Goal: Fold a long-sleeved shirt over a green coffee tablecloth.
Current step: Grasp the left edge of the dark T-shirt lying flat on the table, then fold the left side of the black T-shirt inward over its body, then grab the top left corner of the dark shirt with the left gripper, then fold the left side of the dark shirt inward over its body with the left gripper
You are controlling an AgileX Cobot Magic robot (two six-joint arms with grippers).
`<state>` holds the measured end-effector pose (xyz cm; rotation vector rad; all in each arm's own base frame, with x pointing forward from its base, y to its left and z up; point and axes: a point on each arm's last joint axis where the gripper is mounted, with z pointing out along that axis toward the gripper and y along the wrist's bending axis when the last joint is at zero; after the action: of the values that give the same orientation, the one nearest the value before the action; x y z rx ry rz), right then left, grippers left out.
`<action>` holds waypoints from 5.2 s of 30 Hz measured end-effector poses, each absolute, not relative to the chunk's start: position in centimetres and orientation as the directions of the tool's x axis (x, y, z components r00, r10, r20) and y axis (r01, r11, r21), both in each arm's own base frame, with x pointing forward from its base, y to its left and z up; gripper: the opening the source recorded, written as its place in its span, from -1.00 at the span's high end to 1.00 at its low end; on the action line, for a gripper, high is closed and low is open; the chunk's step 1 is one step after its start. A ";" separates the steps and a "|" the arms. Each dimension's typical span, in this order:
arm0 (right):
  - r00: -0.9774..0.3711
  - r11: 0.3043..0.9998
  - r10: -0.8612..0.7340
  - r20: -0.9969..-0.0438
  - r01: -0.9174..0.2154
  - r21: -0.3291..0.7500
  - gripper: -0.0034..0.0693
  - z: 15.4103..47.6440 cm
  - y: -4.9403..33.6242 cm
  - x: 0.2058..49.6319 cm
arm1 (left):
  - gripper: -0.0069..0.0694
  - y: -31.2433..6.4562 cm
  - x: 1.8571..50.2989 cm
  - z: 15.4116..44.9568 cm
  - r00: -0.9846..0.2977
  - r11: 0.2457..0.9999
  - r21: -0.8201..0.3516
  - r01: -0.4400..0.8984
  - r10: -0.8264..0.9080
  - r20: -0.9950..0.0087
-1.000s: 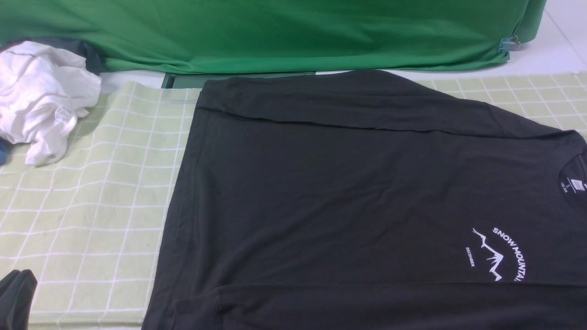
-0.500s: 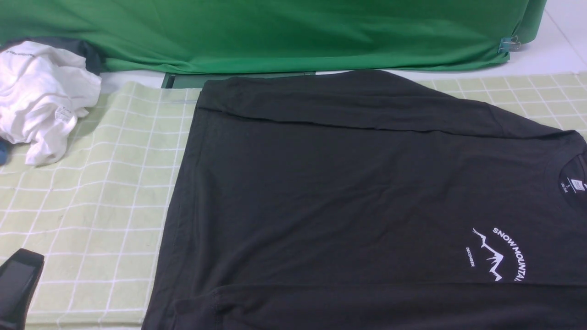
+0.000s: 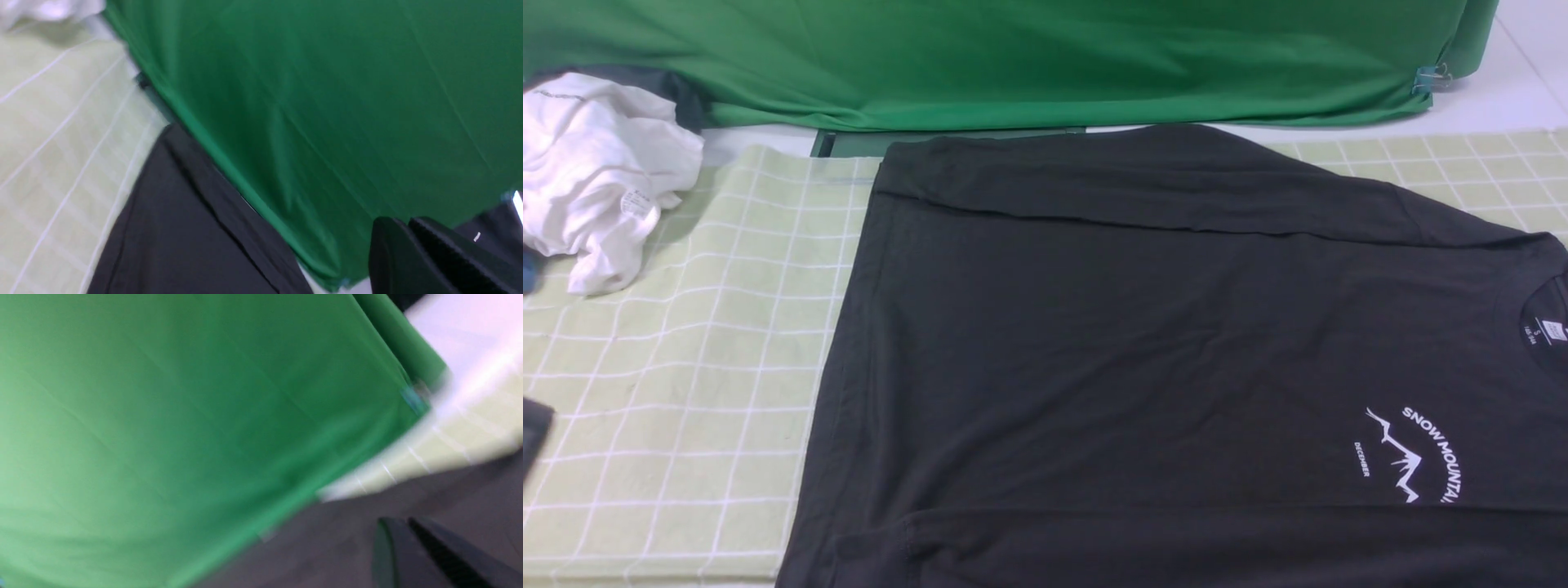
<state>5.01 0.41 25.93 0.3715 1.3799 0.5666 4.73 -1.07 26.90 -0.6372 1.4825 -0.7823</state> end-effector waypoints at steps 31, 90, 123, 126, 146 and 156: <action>-0.829 0.958 -0.248 -0.501 -0.287 -0.001 0.78 34.1 2.1 11.8 | 0.07 -8.2 20.2 17.9 -0.991 0.967 -0.243 0.075 0.046 -0.126; -0.796 0.958 -0.244 -0.554 -0.287 -0.010 0.34 34.4 2.2 12.3 | 0.76 -9.1 36.4 29.7 -0.881 0.980 -0.191 0.046 -0.050 -0.470; -0.796 0.964 -0.219 -0.565 -0.266 0.001 0.26 34.5 2.2 12.4 | -0.26 -2.0 50.7 21.8 -0.861 0.904 -0.354 -0.239 -0.366 -0.354; -0.797 0.966 -0.209 -0.566 -0.259 0.007 0.26 34.5 2.2 12.4 | -0.20 -2.2 52.2 18.2 -0.870 0.866 -0.418 -0.276 -0.410 -0.275; -0.808 0.978 -0.146 -0.571 -0.206 0.043 0.25 34.5 2.2 12.4 | 0.00 -2.5 55.5 15.0 -0.752 0.769 -0.571 -0.286 -0.550 -0.363; -0.810 0.979 -0.133 -0.570 -0.196 0.050 0.25 34.5 2.2 12.4 | 0.73 -2.1 54.7 15.9 -0.809 0.799 -0.545 -0.254 -0.484 -0.332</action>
<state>12.44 2.19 34.52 -0.2305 2.5274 0.1416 54.68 -2.13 15.91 -0.5513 2.5224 -0.6741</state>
